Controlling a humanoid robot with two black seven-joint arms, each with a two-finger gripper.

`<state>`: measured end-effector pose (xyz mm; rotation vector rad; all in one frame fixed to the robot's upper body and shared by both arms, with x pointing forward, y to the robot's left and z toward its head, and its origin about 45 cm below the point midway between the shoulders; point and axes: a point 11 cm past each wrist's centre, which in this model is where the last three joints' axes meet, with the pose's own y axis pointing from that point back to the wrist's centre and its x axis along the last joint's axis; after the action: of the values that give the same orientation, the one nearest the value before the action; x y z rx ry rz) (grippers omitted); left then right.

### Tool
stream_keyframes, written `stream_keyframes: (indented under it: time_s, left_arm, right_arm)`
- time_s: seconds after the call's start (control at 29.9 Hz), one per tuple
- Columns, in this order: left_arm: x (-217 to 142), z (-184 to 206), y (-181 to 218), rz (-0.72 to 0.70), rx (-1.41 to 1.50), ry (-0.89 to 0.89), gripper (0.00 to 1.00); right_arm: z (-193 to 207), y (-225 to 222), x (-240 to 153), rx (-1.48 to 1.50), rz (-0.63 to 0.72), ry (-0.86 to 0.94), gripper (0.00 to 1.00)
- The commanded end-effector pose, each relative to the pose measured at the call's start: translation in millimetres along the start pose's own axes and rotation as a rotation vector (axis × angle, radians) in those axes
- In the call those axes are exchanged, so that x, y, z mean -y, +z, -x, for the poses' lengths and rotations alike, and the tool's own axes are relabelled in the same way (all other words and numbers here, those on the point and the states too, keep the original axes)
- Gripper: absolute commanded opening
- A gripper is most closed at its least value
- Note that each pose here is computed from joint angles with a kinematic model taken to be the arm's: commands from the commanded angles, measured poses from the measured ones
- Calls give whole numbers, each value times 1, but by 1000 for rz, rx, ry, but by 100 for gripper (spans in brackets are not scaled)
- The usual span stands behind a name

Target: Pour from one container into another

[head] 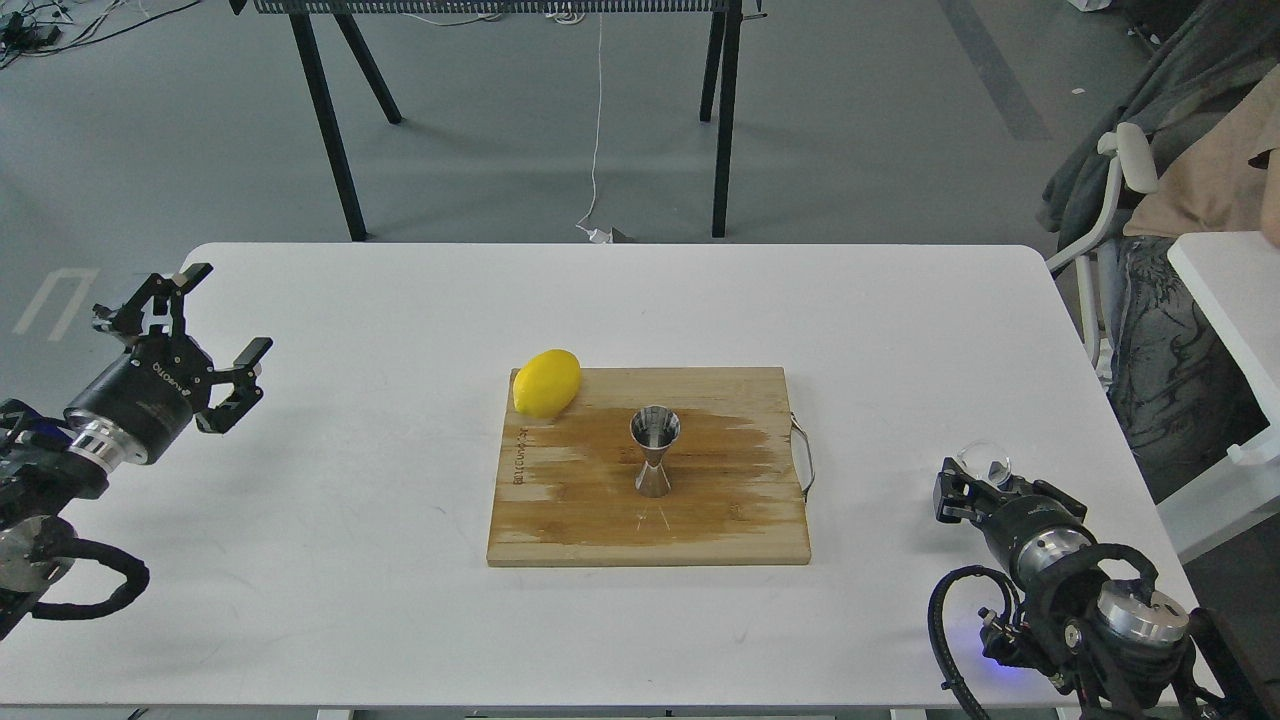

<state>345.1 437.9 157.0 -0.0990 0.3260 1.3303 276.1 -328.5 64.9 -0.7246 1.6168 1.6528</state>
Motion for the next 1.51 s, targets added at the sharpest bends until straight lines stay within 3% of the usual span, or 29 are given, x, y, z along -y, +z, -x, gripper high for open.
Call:
stream_keyframes:
  time_s: [0.0, 0.33, 0.67, 0.94, 1.24, 1.47]
  left_arm:
    - [0, 0, 0, 1, 0, 0, 99]
    - [0, 0, 1, 3, 0, 1, 99]
    - [0, -1, 1, 2, 0, 3, 99]
    - [-1, -2, 1, 1, 2, 6, 99]
    - [-1, -3, 0, 0, 2, 9, 99]
    - [0, -2, 1, 1, 2, 7, 99]
  right_arm:
    - [3, 5, 2, -11, 13, 14, 53]
    - [9, 10, 4, -16, 23, 7, 60]
    - [13, 8, 3, -19, 22, -7, 94]
    - [27, 9, -3, -27, 30, -51, 97]
    - [98, 1, -31, -216, 85, -257, 98]
    - [161, -13, -45, -438, 129, -688, 98]
